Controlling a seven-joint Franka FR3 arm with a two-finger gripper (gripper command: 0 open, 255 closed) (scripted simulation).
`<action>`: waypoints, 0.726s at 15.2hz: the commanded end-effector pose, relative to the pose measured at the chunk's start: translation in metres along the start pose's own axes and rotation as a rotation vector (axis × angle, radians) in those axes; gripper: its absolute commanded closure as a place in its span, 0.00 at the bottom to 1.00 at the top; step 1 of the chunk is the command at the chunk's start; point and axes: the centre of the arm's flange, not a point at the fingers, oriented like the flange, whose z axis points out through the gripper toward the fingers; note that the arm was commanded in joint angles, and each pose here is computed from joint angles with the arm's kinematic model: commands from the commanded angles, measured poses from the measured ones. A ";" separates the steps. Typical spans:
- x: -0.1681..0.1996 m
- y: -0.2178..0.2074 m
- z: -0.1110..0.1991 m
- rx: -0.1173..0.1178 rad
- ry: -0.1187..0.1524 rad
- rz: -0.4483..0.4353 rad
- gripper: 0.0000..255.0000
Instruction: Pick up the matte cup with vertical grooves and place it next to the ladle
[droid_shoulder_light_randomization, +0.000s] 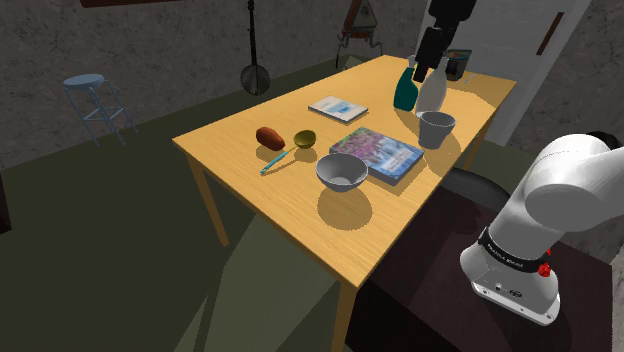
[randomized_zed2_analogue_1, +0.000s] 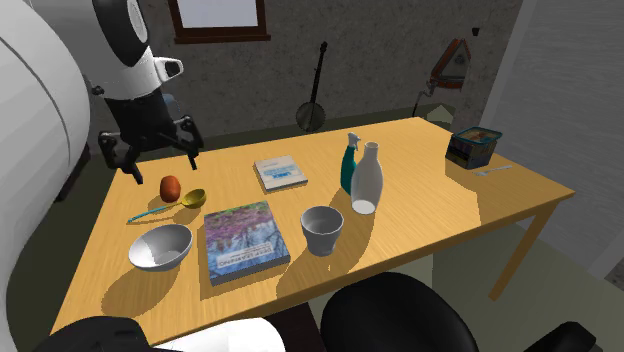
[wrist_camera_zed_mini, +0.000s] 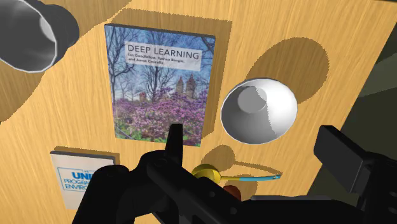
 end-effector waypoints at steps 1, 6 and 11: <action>0.000 0.000 0.000 0.000 0.000 0.000 0.00; -0.005 0.041 0.048 -0.028 -0.005 0.001 0.00; -0.011 0.083 0.095 -0.056 -0.009 0.003 0.00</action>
